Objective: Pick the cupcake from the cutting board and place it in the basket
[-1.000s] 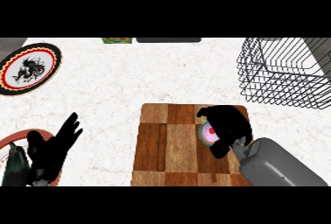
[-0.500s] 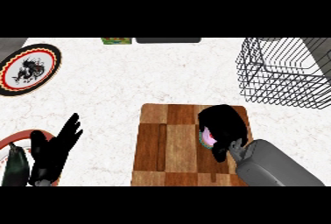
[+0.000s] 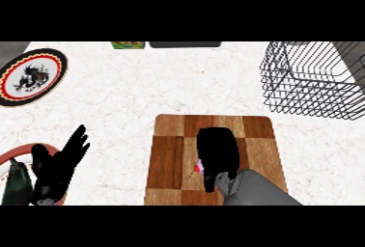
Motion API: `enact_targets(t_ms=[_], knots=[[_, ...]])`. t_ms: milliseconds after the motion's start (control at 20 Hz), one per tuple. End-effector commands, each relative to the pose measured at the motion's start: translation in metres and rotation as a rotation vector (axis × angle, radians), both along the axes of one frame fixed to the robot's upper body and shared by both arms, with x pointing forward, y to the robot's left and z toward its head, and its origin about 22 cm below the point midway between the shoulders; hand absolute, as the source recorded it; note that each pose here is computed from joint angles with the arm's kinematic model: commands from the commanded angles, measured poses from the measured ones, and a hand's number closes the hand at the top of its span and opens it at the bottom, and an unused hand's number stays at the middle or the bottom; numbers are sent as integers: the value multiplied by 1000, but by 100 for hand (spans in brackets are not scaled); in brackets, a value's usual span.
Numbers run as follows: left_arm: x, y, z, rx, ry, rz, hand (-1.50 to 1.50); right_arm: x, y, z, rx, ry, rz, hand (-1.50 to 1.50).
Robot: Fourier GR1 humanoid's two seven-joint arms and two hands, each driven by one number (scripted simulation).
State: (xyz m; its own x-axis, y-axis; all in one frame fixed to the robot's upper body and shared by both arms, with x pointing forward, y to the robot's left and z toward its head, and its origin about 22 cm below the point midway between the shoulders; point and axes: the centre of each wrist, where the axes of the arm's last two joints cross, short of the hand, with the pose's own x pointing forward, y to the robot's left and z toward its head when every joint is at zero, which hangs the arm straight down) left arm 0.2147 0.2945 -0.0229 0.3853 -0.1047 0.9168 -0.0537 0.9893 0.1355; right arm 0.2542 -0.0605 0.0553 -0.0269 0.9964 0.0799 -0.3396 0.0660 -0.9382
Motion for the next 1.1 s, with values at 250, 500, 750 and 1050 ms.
enact_targets(t_ms=[250,500,750,1050], knots=[[-26,0,-28,-15,151,38,0,-1,13,87,659,-322,-212,150],[-29,9,-27,7,164,48,0,-14,-16,139,788,-583,-233,150],[-20,-12,-23,10,165,34,0,-19,-34,186,770,-636,-320,150],[-29,-2,-33,-11,167,30,0,0,-81,237,770,-765,-453,150]])
